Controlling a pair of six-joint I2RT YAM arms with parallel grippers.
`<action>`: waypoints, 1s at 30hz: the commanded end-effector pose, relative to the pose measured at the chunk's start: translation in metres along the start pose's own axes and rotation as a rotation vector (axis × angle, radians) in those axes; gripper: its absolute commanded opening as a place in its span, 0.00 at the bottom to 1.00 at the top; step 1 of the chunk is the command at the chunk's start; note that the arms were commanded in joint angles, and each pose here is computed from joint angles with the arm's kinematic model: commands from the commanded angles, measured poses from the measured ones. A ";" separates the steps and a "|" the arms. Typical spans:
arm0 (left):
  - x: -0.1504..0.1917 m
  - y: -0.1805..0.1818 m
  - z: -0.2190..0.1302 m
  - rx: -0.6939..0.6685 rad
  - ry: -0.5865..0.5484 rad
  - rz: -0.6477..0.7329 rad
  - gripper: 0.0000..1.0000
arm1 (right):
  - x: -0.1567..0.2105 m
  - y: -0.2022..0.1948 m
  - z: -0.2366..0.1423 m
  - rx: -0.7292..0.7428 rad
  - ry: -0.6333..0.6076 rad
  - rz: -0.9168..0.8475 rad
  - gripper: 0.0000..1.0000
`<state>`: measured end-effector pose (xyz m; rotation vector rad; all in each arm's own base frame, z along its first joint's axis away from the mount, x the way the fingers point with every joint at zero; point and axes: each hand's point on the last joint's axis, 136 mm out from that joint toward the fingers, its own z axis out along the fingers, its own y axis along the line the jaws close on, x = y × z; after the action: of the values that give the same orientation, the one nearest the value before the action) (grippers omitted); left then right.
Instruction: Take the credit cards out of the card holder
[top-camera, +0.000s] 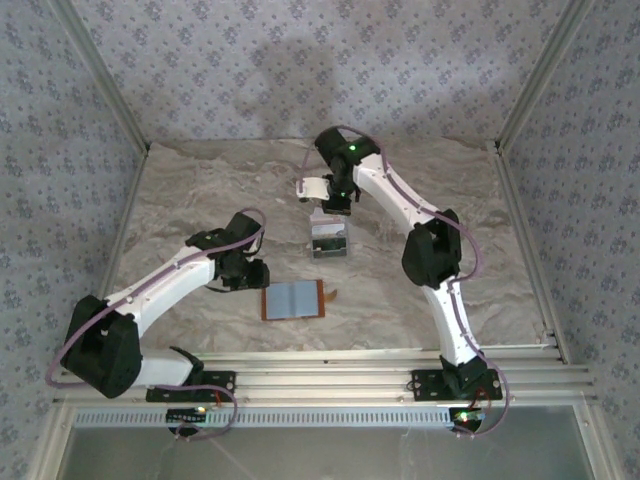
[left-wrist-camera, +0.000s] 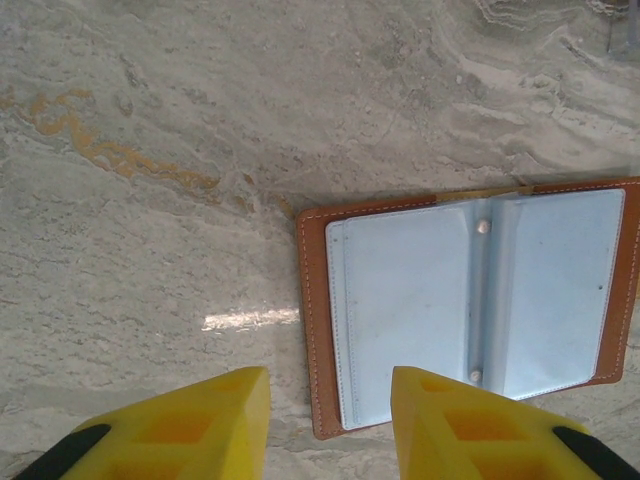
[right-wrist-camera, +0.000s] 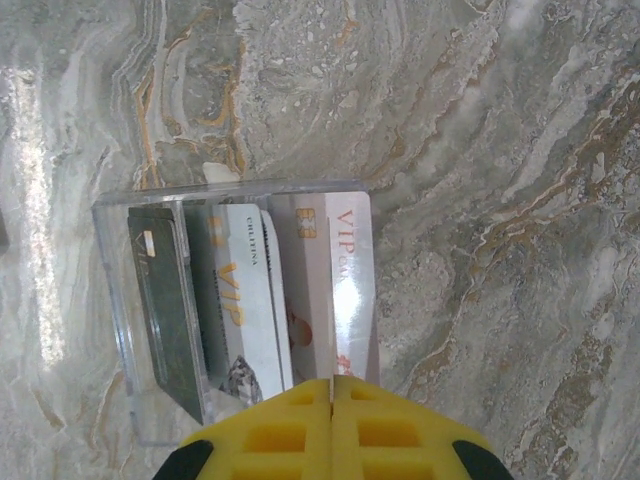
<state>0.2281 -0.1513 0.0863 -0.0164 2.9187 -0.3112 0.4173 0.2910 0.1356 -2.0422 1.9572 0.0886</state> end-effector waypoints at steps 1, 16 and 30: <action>0.007 0.010 -0.002 -0.031 0.013 -0.022 0.37 | 0.014 0.001 0.007 -0.029 0.064 -0.194 0.00; 0.010 0.012 0.002 -0.042 0.021 -0.022 0.38 | 0.010 0.016 0.025 -0.097 0.078 -0.218 0.20; -0.001 0.013 -0.005 -0.045 -0.042 -0.010 0.43 | -0.013 -0.047 -0.037 0.322 -0.004 -0.111 0.35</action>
<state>0.2271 -0.1448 0.0849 -0.0337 2.9075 -0.2778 0.4484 0.2960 0.1346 -1.9658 1.8739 -0.1141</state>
